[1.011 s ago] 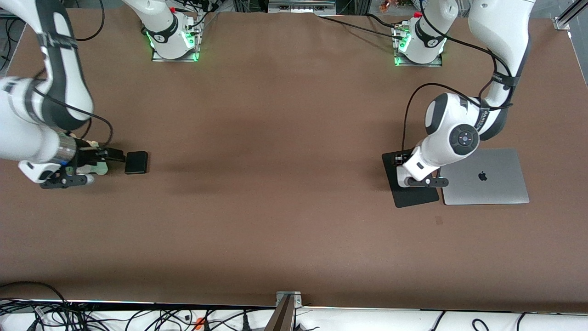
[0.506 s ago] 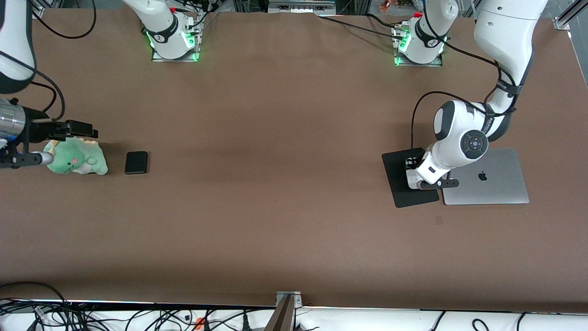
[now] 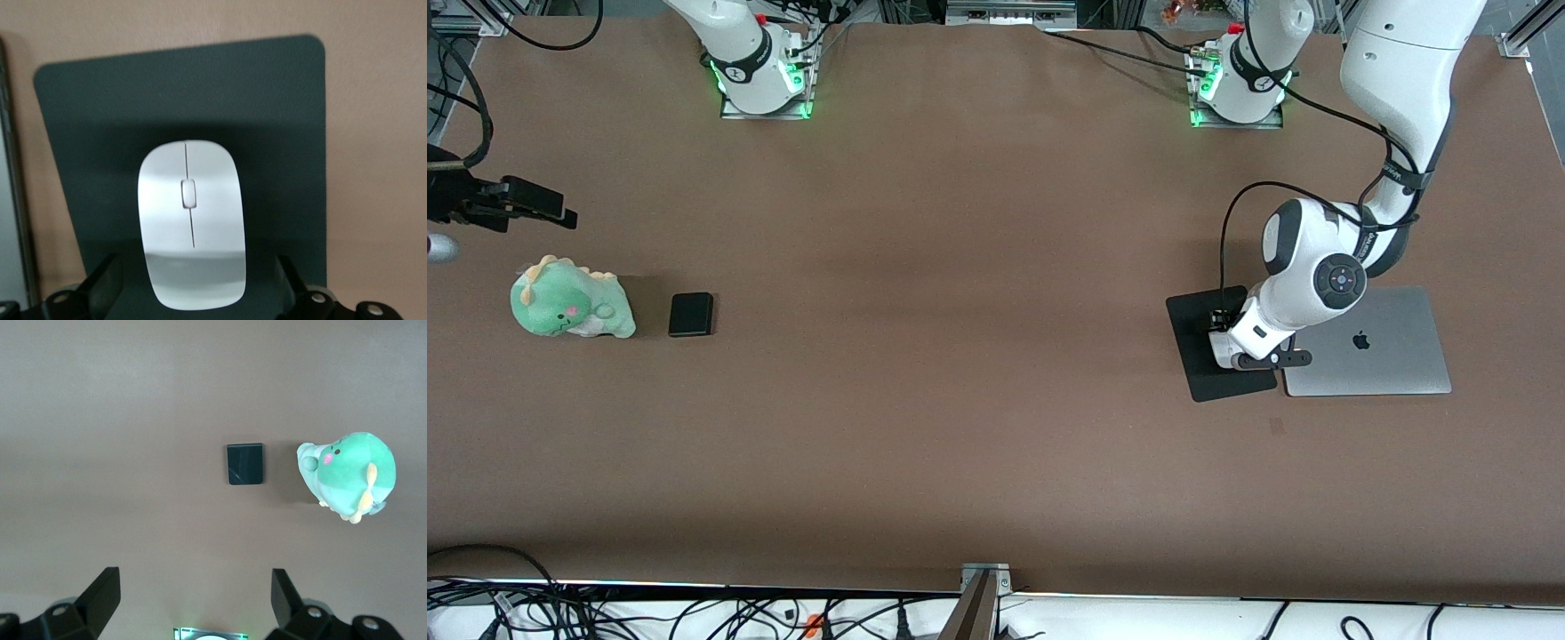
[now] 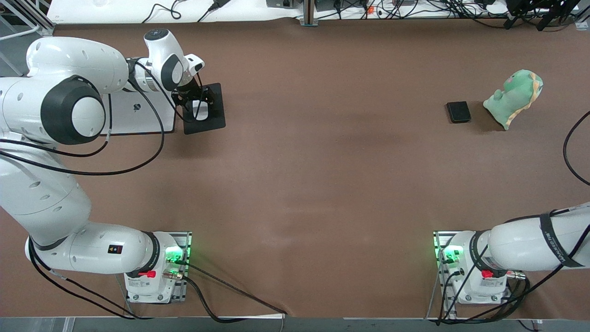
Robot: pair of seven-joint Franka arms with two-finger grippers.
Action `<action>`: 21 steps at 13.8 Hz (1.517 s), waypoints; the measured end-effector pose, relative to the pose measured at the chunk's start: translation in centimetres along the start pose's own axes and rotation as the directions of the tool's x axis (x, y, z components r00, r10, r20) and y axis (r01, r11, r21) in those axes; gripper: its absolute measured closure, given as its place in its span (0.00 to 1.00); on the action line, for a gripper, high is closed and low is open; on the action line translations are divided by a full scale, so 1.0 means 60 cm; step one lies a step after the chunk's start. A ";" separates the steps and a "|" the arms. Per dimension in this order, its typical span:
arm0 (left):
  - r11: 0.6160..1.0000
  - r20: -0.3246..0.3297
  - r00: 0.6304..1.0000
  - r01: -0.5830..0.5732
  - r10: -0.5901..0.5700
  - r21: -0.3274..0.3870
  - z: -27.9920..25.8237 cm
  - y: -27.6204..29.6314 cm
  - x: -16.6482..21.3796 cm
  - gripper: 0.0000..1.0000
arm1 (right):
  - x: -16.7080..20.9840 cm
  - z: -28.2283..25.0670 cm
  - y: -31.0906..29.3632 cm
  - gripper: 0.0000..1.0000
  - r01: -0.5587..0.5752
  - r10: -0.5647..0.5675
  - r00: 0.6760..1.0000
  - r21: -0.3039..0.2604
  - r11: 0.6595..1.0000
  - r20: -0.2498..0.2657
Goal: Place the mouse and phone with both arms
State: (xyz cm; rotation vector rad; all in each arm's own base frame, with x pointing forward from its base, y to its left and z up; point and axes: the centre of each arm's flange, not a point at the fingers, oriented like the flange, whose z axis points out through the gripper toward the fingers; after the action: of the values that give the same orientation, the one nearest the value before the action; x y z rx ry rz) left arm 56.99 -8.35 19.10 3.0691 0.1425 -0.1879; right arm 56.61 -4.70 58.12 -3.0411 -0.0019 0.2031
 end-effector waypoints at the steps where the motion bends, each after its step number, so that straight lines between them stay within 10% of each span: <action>1: 1.000 -0.019 1.000 0.006 -0.006 -0.004 -0.017 -0.005 0.007 0.00 | -0.004 -0.006 -0.005 0.00 -0.015 0.014 1.000 -0.009 1.000 -0.006; 5: 1.000 -0.131 0.991 0.007 -0.010 -0.024 -0.142 -0.028 0.024 0.00 | -0.008 -0.017 -0.041 0.00 -0.059 0.057 0.998 -0.057 0.997 -0.031; 14: 0.999 0.004 0.999 -0.042 0.042 -0.014 -0.537 -0.005 -0.017 0.00 | -0.001 -0.025 -0.042 0.00 -0.061 0.055 0.995 -0.072 0.996 -0.077; 21: 0.986 -0.076 0.991 -0.101 0.112 0.132 -0.662 0.025 -0.086 0.00 | 0.000 -0.023 -0.040 0.00 -0.062 0.055 0.995 -0.077 0.995 -0.079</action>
State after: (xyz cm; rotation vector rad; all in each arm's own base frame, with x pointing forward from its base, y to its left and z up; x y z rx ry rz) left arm 56.75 -7.56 59.20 3.2021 -0.0314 -0.0660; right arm 56.78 -2.42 59.70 -3.1289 0.0869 0.0923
